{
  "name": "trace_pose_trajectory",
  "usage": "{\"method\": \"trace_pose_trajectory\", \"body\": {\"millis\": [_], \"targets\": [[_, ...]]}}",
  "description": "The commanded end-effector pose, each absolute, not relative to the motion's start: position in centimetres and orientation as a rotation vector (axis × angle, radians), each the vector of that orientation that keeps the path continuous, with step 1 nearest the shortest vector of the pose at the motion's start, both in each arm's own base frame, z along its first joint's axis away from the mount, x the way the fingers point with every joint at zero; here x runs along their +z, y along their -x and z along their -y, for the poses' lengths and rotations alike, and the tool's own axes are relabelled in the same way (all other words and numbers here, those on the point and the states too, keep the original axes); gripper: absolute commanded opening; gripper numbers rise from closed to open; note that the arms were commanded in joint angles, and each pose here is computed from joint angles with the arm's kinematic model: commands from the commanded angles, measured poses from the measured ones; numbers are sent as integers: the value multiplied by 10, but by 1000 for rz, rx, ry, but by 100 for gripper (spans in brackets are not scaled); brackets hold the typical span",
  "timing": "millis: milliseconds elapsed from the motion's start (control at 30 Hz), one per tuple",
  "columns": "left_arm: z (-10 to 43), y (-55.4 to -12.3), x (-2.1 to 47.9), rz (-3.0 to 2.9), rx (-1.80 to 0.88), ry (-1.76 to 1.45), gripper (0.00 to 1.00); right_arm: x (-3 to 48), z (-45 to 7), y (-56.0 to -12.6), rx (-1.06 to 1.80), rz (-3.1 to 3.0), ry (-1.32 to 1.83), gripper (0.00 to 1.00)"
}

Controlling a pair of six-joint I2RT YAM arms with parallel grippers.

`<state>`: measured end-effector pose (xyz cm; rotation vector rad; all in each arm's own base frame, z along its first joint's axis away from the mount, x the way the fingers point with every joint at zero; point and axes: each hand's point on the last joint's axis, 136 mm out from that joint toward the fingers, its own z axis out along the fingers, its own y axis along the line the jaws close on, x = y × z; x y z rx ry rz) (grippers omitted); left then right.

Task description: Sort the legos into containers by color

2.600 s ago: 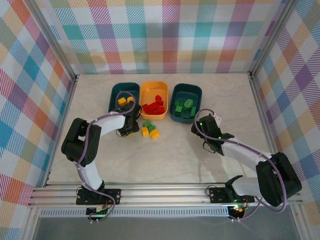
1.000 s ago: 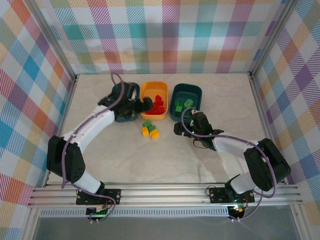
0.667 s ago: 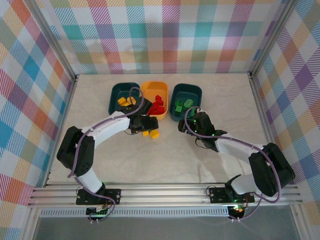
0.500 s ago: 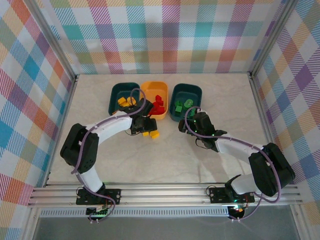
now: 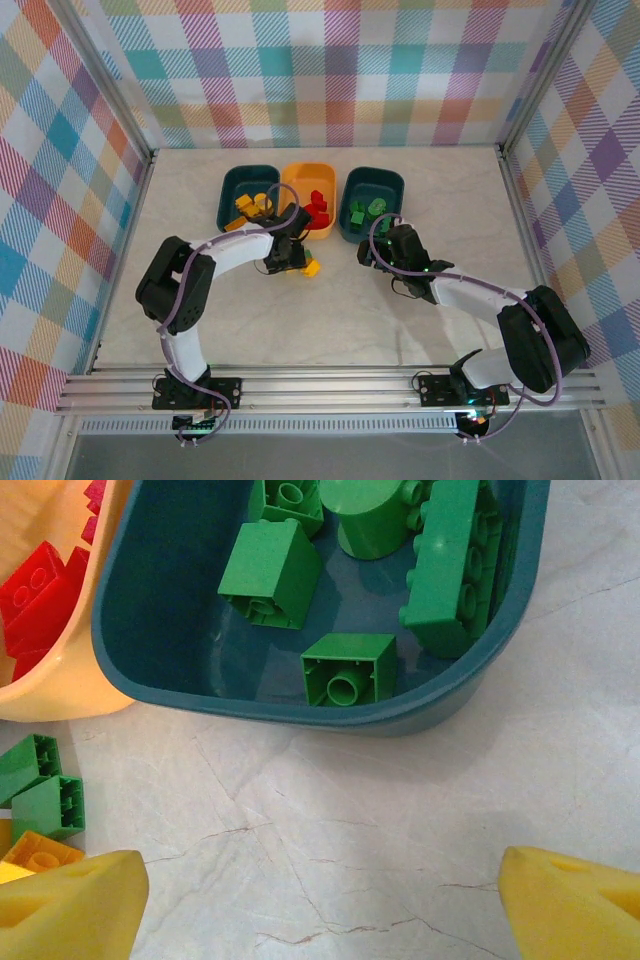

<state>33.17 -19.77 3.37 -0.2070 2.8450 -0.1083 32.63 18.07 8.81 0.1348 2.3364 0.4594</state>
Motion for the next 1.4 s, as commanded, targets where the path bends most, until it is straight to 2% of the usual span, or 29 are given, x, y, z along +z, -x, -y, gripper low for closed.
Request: {"method": "trace_pose_trajectory", "body": {"millis": [0, 133, 167, 333, 500, 633, 767, 967, 1133, 1233, 1367], "targets": [[190, -324, 24, -2866, -34, 183, 48, 88, -183, -327, 464, -2340, -146, 90], [188, -322, 26, -2864, -34, 185, 41, 87, -183, -327, 458, -2344, -145, 90], [189, -322, 29, -2860, -43, 183, 37, 86, -183, -327, 458, -2345, -143, 90], [191, -324, 67, -2792, -120, 165, 26, 85, -183, -327, 458, -2348, -143, 90], [178, -346, 129, -2649, -129, 162, 25, 85, -184, -328, 461, -2351, -143, 90], [141, -379, 153, -2582, -202, 338, 25, 86, -184, -329, 460, -2347, -145, 90], [95, -417, 153, -2533, -212, 559, 25, 86, -183, -328, 452, -2344, -145, 90], [57, -453, 125, -2581, -115, 699, 25, 87, -183, -329, 449, -2343, -140, 90], [51, -469, 116, -2616, -103, 726, 37, 89, -184, -328, 463, -2338, -139, 90], [65, -475, 130, -2595, -220, 694, 57, 90, -184, -328, 467, -2339, -137, 90], [72, -467, 156, -2561, -282, 667, 73, 90, -185, -328, 474, -2341, -137, 90]]}}
